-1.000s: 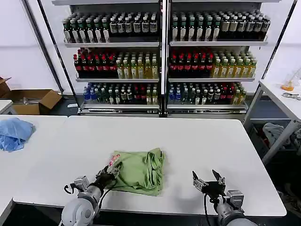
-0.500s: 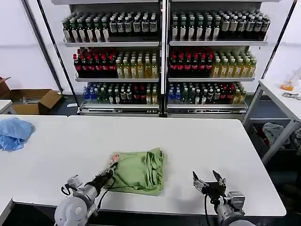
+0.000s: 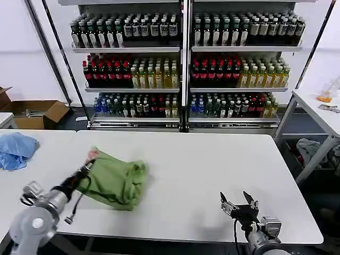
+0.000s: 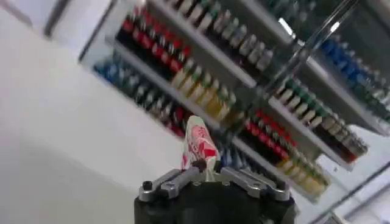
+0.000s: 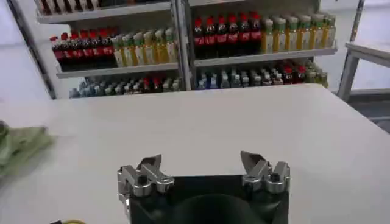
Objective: Fold and organize the clothes.
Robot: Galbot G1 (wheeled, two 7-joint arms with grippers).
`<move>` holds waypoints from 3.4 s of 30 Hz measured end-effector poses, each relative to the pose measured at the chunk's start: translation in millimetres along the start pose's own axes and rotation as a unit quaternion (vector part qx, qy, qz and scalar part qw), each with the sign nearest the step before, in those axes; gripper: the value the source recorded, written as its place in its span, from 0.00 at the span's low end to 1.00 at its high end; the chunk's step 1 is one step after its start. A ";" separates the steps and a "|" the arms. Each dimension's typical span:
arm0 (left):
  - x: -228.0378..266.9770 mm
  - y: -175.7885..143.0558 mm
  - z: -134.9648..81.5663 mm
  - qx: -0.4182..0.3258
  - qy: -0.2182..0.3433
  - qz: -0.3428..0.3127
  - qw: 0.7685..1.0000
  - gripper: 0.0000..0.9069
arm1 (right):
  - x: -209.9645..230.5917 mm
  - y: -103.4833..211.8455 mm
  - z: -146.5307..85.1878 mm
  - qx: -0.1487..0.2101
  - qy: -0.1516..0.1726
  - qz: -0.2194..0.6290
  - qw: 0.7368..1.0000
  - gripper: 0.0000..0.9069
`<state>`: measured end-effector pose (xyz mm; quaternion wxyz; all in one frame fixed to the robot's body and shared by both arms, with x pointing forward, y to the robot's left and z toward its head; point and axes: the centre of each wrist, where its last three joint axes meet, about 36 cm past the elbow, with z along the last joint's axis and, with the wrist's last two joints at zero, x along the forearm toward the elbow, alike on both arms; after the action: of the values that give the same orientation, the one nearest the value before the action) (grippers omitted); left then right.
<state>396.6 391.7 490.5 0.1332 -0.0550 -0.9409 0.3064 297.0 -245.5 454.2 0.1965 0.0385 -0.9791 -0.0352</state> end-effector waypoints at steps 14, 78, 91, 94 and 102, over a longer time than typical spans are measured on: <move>-6.1 -50.4 22.6 -0.244 0.028 0.002 0.969 0.03 | 7.2 0.8 -0.3 0.001 -0.004 -0.002 1.000 1.00; 47.0 -116.1 160.6 -0.205 -0.052 -0.006 0.977 1.00 | -137.8 95.1 2.9 -0.147 0.066 -0.073 0.984 0.00; 55.5 -105.6 156.6 -0.212 -0.058 -0.030 0.975 1.00 | -181.1 104.6 -9.5 -0.165 0.077 -0.075 0.980 0.00; 56.2 -105.0 157.1 -0.212 -0.058 -0.032 0.975 1.00 | -190.0 101.8 -13.2 -0.151 0.071 -0.073 0.983 0.00; 55.6 -102.5 158.7 -0.213 -0.056 -0.035 0.975 1.00 | -218.8 76.2 -25.6 -0.091 0.033 -0.057 0.994 0.00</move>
<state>295.9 230.1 439.8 0.0765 -0.0318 -0.9918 0.0969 503.4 -151.6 400.6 0.2290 0.0772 -0.9611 -0.1339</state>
